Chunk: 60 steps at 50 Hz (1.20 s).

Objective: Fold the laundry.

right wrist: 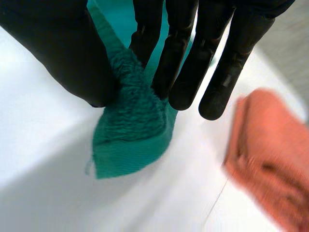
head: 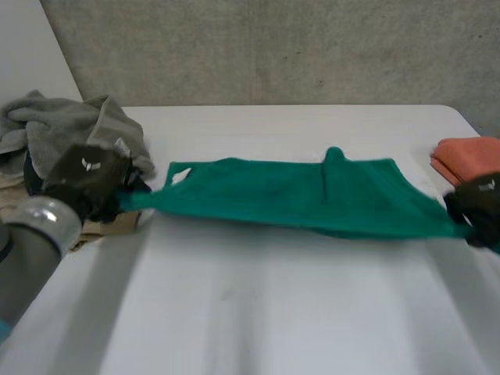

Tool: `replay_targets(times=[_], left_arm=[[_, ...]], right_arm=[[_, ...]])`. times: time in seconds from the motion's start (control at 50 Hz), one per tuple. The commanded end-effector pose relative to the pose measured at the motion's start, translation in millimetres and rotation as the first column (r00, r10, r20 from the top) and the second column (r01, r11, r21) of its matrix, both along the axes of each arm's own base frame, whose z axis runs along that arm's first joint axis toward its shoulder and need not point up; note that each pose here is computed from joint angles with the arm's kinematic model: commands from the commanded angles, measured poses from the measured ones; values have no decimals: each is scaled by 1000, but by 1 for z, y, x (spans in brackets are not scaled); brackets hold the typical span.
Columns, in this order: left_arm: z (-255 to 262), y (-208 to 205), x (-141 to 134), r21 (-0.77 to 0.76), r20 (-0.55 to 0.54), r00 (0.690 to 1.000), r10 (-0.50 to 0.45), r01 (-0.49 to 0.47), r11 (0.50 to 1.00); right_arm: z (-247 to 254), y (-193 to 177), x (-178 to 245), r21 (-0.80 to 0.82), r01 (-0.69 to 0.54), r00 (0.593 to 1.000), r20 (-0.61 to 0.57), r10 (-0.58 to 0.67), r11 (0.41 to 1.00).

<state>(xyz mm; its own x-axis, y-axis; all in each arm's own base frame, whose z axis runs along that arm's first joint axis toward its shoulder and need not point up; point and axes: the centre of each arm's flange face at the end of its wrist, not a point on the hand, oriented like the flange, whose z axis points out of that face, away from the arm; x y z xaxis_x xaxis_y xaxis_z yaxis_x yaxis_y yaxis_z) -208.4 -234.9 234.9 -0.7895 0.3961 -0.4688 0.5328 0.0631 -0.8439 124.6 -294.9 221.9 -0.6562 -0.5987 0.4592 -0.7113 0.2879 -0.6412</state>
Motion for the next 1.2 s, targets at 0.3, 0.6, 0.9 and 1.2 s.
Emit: replay_targets(times=[0.3,0.6,0.9,1.2], left_arm=[[-36,-69,-43,-108,236,970,-55,83,991],[167,-138,-72,-818,-202,979,-38,-147,555],[23,-153,-62,-542,-133,991,12,-83,836],[-86,-81,-43,-187,24,1000,-1,5,982]], right_arm=[[-20,-36,17,-27,1,987,-158,-5,1000],[175,-112,58,-913,147,979,188,73,380],[48,-112,77,-685,66,983,171,71,726],[-60,-65,67,-230,10,997,79,9,973]])
